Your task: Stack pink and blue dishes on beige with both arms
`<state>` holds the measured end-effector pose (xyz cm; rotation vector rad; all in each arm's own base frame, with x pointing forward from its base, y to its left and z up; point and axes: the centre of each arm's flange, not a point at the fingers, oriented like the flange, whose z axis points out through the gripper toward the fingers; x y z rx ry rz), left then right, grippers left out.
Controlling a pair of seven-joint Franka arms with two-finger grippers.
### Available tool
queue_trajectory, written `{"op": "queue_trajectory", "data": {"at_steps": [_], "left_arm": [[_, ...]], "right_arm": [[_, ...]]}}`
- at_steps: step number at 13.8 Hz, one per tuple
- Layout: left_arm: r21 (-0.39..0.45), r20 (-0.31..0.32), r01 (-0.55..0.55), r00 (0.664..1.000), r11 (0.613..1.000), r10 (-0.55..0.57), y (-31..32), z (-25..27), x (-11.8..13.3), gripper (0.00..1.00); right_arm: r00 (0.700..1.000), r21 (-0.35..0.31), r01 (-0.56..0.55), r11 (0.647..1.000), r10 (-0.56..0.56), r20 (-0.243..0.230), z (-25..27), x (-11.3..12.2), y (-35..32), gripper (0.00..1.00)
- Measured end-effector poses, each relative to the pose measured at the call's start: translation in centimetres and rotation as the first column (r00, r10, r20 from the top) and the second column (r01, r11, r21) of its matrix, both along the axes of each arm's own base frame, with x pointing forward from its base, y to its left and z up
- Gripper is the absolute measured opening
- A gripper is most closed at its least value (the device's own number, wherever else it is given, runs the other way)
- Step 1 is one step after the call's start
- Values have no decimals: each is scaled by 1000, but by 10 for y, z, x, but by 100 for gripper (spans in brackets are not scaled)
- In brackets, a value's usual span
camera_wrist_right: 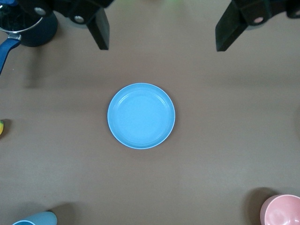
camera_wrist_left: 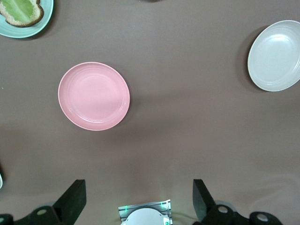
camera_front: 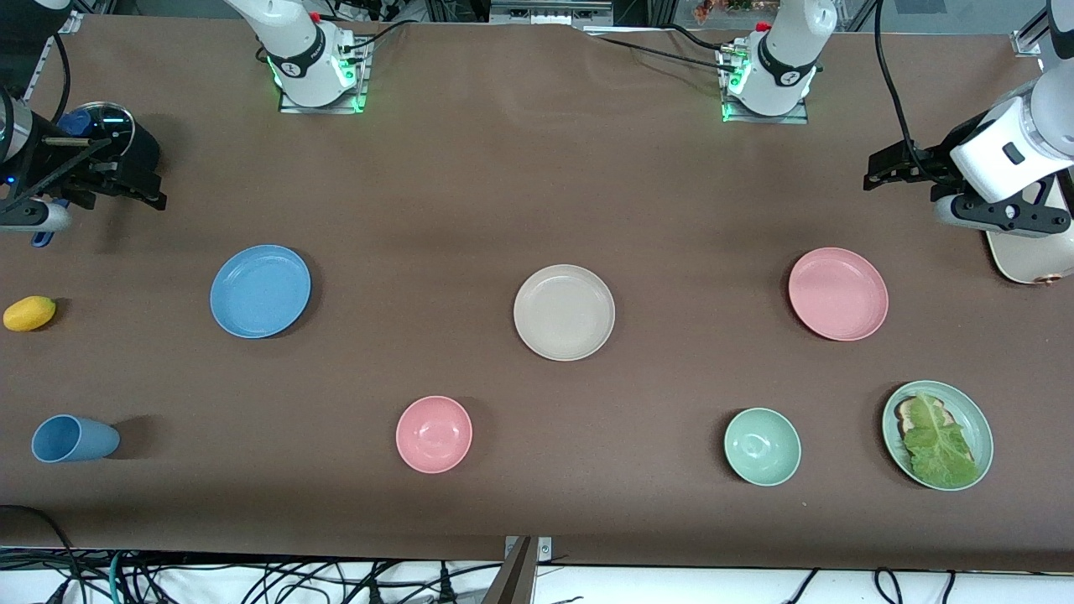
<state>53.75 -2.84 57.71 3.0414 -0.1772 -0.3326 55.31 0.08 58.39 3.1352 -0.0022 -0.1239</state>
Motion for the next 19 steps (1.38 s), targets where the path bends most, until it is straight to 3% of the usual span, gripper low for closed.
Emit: {"op": "queue_trajectory", "data": {"at_steps": [10, 13, 19], "left_arm": [[1, -6, -12, 1000, 1000, 12, 6, -5, 6, 100], [6, -32, -27, 999, 1000, 27, 13, -31, 24, 100], [9, 0, -21, 1000, 1000, 21, 4, -78, 63, 100]], "right_arm": [[1000, 0, -1, 1000, 1, 0, 0, 0, 0, 100], [1000, 0, -1, 1000, 1, 0, 0, 0, 0, 100], [1000, 0, -1, 1000, 1, 0, 0, 0, 0, 100]]}}
